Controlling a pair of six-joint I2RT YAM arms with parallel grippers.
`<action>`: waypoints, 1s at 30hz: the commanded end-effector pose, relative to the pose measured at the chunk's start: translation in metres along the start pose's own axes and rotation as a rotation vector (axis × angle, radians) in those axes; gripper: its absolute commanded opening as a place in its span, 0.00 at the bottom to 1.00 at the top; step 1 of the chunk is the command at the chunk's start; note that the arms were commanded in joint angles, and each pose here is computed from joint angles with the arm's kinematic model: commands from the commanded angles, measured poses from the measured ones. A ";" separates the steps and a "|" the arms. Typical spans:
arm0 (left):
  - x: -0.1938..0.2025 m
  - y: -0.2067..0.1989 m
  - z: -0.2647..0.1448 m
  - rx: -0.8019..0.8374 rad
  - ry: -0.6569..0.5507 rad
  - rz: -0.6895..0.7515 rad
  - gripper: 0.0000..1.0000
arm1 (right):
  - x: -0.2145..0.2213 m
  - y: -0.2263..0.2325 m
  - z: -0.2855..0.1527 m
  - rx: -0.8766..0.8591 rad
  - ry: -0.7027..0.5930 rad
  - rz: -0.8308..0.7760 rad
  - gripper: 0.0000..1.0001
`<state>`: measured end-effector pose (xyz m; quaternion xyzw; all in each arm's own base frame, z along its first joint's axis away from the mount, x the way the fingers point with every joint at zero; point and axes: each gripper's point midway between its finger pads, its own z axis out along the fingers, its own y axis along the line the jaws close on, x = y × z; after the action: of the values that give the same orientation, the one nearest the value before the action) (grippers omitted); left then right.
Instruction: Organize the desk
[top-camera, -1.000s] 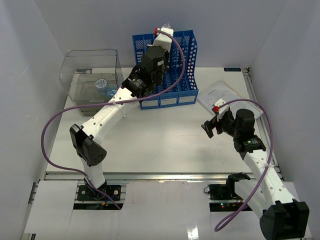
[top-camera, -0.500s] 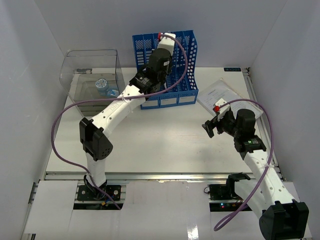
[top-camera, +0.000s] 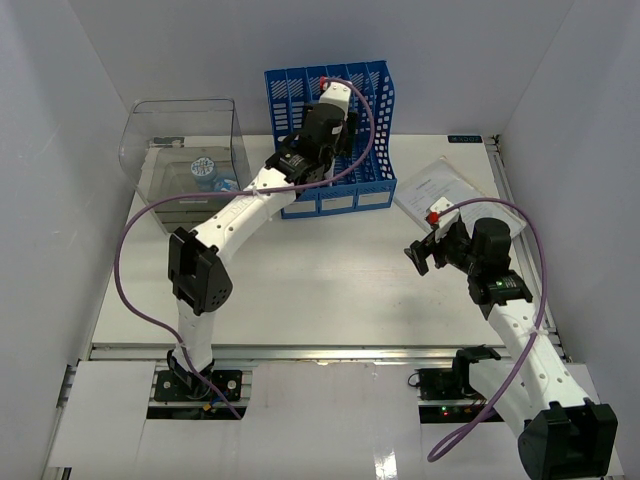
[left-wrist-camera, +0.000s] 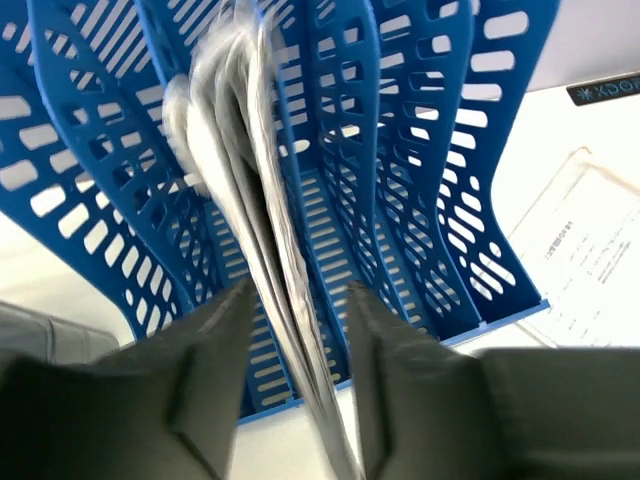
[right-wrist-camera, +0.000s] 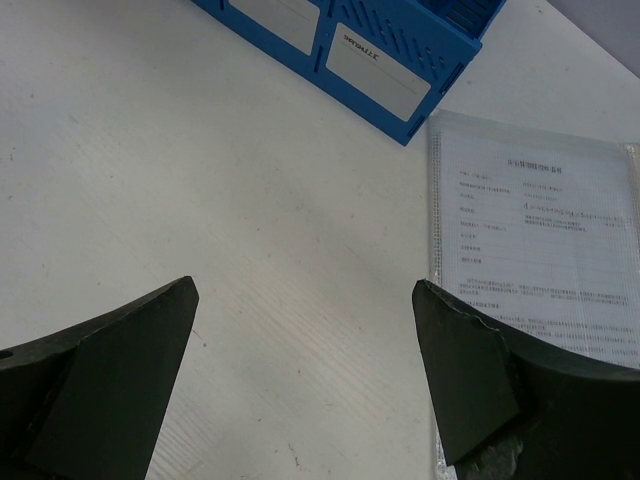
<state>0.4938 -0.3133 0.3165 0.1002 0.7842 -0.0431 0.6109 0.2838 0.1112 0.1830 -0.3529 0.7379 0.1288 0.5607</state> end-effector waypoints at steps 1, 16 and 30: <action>-0.044 0.001 -0.025 0.092 -0.040 -0.168 0.92 | 0.007 0.000 0.005 -0.024 0.018 -0.005 0.92; -0.023 0.035 -0.174 0.368 -0.053 -0.370 0.98 | 0.082 -0.092 0.031 0.120 0.497 -0.035 0.90; 0.157 0.074 -0.269 0.361 0.039 -0.712 0.98 | 0.159 -0.126 0.082 0.002 0.780 -0.073 0.83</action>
<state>0.2291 -0.1785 0.2314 -0.0224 0.7824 -0.3418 0.5201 0.3950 0.0165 0.0391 -0.3880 0.8829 -0.0250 0.2633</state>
